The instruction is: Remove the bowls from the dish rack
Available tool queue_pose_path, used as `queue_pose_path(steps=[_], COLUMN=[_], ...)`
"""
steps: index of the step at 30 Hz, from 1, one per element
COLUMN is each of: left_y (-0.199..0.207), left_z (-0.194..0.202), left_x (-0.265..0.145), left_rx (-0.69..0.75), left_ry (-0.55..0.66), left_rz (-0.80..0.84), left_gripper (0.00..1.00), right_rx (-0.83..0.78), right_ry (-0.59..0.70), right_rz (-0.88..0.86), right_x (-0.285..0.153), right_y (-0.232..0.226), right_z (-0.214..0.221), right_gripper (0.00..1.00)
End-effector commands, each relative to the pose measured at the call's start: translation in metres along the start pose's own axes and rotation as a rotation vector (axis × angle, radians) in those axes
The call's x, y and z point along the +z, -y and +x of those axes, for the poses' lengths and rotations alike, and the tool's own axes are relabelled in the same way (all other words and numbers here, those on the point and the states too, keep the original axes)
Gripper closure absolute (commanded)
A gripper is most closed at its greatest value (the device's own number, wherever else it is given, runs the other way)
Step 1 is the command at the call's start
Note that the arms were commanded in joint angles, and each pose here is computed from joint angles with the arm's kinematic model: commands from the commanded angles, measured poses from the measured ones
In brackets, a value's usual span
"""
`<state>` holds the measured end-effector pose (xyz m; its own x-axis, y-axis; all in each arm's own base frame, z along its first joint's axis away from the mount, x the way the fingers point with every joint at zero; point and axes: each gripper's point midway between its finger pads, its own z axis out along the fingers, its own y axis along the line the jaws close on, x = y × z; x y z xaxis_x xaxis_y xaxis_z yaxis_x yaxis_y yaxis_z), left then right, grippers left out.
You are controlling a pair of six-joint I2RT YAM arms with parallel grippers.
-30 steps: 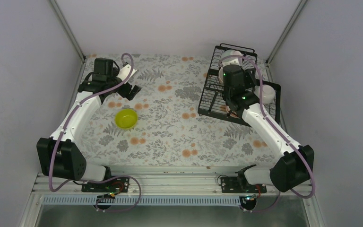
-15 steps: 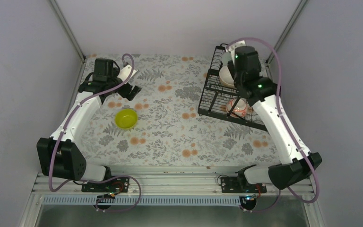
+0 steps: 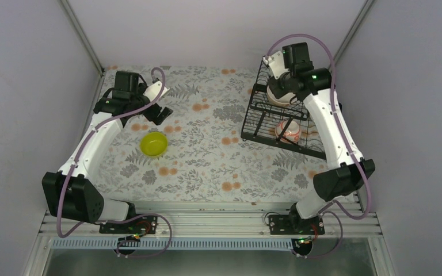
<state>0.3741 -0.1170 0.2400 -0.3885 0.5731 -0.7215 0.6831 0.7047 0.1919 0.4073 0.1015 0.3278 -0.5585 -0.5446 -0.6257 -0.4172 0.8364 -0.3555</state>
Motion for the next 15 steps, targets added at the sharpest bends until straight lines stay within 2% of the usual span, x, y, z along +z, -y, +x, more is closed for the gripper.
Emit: queue_pose_path(steps=[1,4,6,10,15], left_y=[0.005,0.008,0.009,0.011,0.009], left_z=[-0.006,-0.003,-0.002,0.001,0.003], left_x=[-0.012,-0.01,-0.009,-0.007,-0.004], left_rx=[0.042,0.045,0.048,0.049,0.045], left_ry=[0.019,0.007,0.001,-0.006,-0.01], left_rz=[0.003,0.018,0.025,0.033,0.023], left_gripper=[0.0,0.0,0.0,0.0,0.0], right_rx=[-0.003,-0.01,-0.016,-0.052,-0.044], right_ry=[-0.013,-0.036,-0.043,-0.084,-0.142], right_rz=[-0.123,-0.249,-0.299,-0.326,-0.305], right_x=[-0.008,-0.002,-0.002,0.005,0.018], right_y=[-0.004,-0.016,-0.019,-0.028,-0.028], right_z=[0.002,0.004,0.007,0.022,0.037], right_gripper=[0.7,0.69,0.64,0.52,0.52])
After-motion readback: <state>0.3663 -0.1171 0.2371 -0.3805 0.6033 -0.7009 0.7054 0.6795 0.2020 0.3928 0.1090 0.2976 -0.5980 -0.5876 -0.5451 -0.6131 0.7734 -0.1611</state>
